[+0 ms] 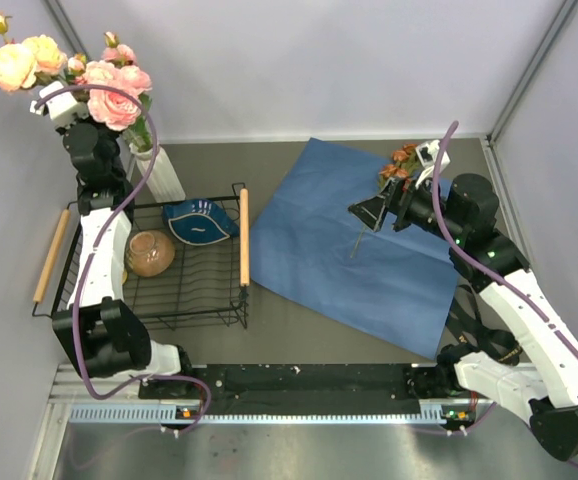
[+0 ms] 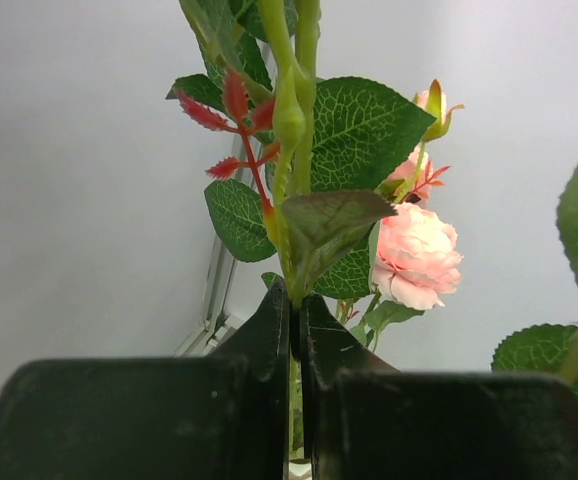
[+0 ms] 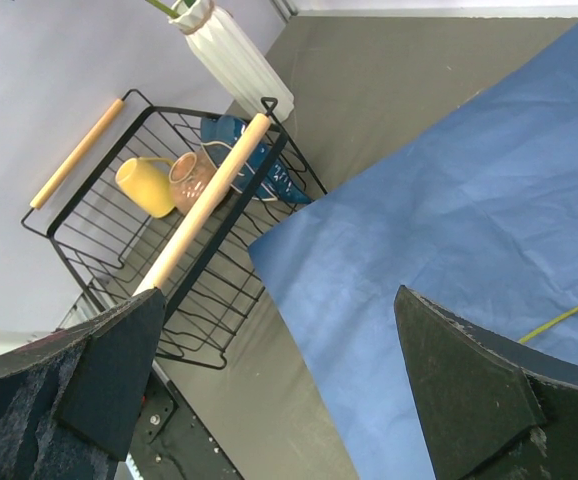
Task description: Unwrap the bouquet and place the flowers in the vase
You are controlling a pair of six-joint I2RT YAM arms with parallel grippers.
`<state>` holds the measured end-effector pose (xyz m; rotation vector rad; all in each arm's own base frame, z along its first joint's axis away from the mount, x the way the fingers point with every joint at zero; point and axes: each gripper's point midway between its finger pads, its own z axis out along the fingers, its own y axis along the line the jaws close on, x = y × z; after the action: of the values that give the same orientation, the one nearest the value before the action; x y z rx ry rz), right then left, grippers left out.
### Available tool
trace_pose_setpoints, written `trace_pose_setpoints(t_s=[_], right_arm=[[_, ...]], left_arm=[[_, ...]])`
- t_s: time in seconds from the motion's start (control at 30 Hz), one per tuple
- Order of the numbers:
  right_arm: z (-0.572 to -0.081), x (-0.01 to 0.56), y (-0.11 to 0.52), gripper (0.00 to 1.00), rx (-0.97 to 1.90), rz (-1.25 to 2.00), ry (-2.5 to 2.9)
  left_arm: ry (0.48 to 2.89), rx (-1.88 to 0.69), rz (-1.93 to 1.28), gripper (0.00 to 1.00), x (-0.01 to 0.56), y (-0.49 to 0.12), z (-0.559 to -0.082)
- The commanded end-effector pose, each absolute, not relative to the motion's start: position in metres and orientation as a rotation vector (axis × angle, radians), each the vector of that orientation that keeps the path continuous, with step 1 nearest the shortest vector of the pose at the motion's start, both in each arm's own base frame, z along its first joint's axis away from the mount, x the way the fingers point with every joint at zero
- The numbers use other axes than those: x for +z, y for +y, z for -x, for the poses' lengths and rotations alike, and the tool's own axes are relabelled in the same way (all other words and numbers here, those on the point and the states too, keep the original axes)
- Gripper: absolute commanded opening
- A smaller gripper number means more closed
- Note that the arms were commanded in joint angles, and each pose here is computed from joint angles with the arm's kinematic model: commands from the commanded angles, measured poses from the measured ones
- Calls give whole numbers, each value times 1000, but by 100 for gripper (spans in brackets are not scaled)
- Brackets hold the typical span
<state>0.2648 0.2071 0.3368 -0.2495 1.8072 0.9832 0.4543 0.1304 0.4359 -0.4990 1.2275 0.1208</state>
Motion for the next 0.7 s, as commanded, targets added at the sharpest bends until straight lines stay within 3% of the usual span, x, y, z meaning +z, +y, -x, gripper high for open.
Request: trace_pose_setpoints(t_s=[0.0, 0.1, 0.33, 0.67], right_arm=[[-265, 347, 206, 99, 987, 254, 1764], [-265, 348, 205, 99, 988, 254, 1761], [-265, 350, 205, 99, 987, 259, 1757], [-265, 350, 205, 99, 986, 257, 1757]], left_arm=[[1149, 136, 476, 0, 470, 126, -452], [1148, 131, 471, 1, 471, 122, -454], [1157, 154, 476, 21, 471, 125, -456], [1162, 163, 470, 36, 472, 125, -456]])
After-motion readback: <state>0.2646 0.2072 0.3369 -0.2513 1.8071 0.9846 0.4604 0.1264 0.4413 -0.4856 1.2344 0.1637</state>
